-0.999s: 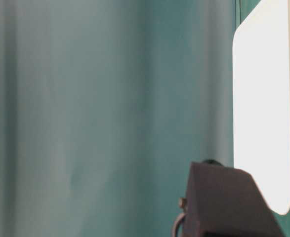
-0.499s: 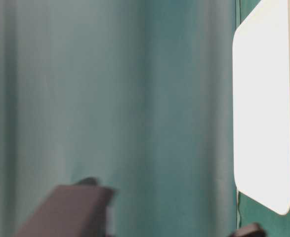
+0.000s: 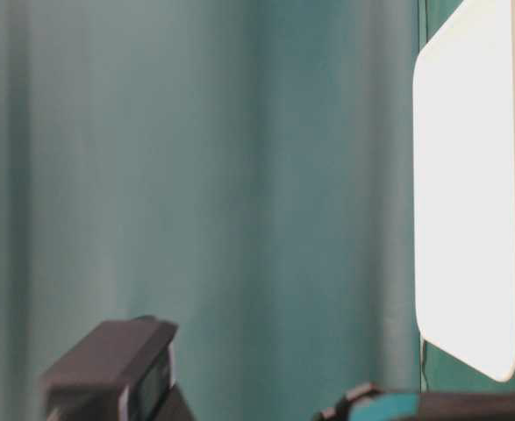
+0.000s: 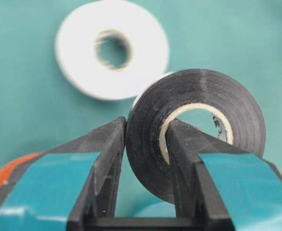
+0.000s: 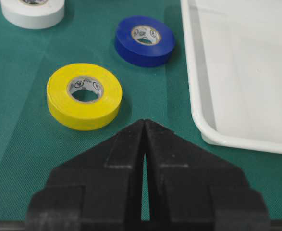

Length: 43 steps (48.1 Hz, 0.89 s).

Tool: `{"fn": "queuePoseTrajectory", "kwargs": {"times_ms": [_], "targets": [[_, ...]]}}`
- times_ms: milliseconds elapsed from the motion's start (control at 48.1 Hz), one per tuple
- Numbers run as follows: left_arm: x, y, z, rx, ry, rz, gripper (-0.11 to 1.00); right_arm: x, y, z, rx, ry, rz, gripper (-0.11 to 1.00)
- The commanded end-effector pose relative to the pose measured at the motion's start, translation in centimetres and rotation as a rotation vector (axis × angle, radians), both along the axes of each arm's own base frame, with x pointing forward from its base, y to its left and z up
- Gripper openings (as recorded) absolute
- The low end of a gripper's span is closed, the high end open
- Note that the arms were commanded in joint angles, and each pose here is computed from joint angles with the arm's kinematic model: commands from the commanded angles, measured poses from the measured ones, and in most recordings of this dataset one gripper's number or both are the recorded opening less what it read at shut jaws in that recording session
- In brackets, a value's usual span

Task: Put the tape into the white case with the left arm.
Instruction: 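Lift the black tape and carry it into the white tray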

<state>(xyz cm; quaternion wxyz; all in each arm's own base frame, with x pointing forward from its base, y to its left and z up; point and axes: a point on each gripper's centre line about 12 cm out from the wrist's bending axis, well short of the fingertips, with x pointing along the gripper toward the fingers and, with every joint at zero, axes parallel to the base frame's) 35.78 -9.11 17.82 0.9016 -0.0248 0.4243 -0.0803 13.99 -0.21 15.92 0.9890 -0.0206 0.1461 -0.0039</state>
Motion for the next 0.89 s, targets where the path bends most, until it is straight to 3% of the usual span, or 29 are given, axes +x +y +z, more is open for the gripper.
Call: {"fn": "queuePoseTrajectory", "kwargs": {"times_ms": [0, 354, 603, 874], "targets": [[0.3, 2.3, 1.9, -0.008, -0.052, 0.06, 0.24, 0.2, 0.0, 0.4, -0.001, -0.012, -0.001, -0.09], [0.5, 12.4, 2.1, 0.023, -0.062, 0.312, 0.24, 0.2, 0.0, 0.4, -0.001, -0.012, -0.001, -0.09], [-0.3, 18.3, 1.5, 0.107, -0.047, 0.384, 0.24, 0.2, 0.0, 0.4, -0.001, -0.011, -0.001, -0.09], [-0.5, 22.5, 0.8, 0.12, -0.033, 0.481, 0.24, 0.2, 0.0, 0.4, -0.001, -0.011, -0.001, -0.09]]}}
